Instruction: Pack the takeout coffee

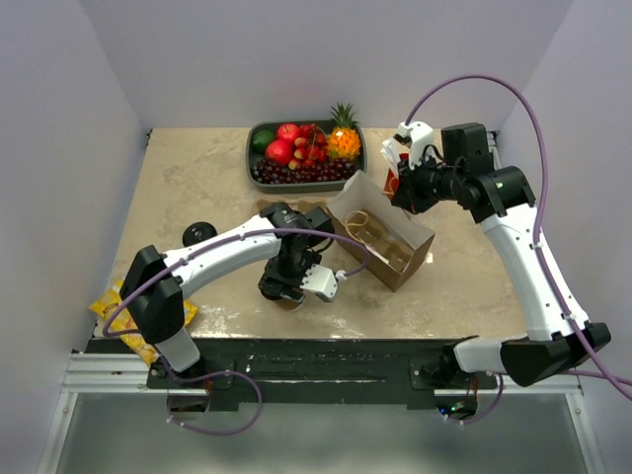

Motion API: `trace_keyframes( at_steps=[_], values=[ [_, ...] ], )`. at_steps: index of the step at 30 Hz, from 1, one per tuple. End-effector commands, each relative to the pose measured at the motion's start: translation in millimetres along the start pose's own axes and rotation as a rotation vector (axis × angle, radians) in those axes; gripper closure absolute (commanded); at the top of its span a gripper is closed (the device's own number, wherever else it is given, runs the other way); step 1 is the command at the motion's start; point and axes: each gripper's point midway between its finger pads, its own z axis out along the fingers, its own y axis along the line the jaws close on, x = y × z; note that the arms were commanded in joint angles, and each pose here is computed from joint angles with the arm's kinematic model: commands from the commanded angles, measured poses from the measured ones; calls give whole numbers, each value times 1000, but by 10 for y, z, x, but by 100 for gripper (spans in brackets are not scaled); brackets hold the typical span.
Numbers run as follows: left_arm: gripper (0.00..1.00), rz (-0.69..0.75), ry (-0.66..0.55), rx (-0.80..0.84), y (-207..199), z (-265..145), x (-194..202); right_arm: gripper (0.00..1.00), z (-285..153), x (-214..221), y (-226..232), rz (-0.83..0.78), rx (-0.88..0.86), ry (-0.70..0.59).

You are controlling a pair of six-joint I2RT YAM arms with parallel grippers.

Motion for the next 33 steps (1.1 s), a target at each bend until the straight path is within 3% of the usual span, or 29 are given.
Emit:
trace_keyframes(
  at_steps=[1, 6, 10, 15, 23, 27, 33],
  values=[
    [34, -98, -19, -59, 165, -102, -96, 100, 19, -66, -3, 1, -11, -26],
    [33, -150, 77, -75, 195, -70, -39, 100, 9, -57, 7, -2, -12, -30],
    [30, -139, 82, -73, 166, -52, -104, 100, 8, -56, -5, 2, -10, -32],
    [1, -146, 68, -76, 184, -40, -156, 100, -17, -62, -20, 5, -3, -38],
    [0, -157, -128, -209, 434, -433, -472, 100, -17, -46, -20, 10, -5, -37],
    [0, -228, -380, -299, 606, -799, -603, 100, -22, -59, -28, 8, -2, -39],
    [2, -284, -467, -239, 304, -707, -410, 100, -26, -53, -59, 13, 5, -39]
  ],
)
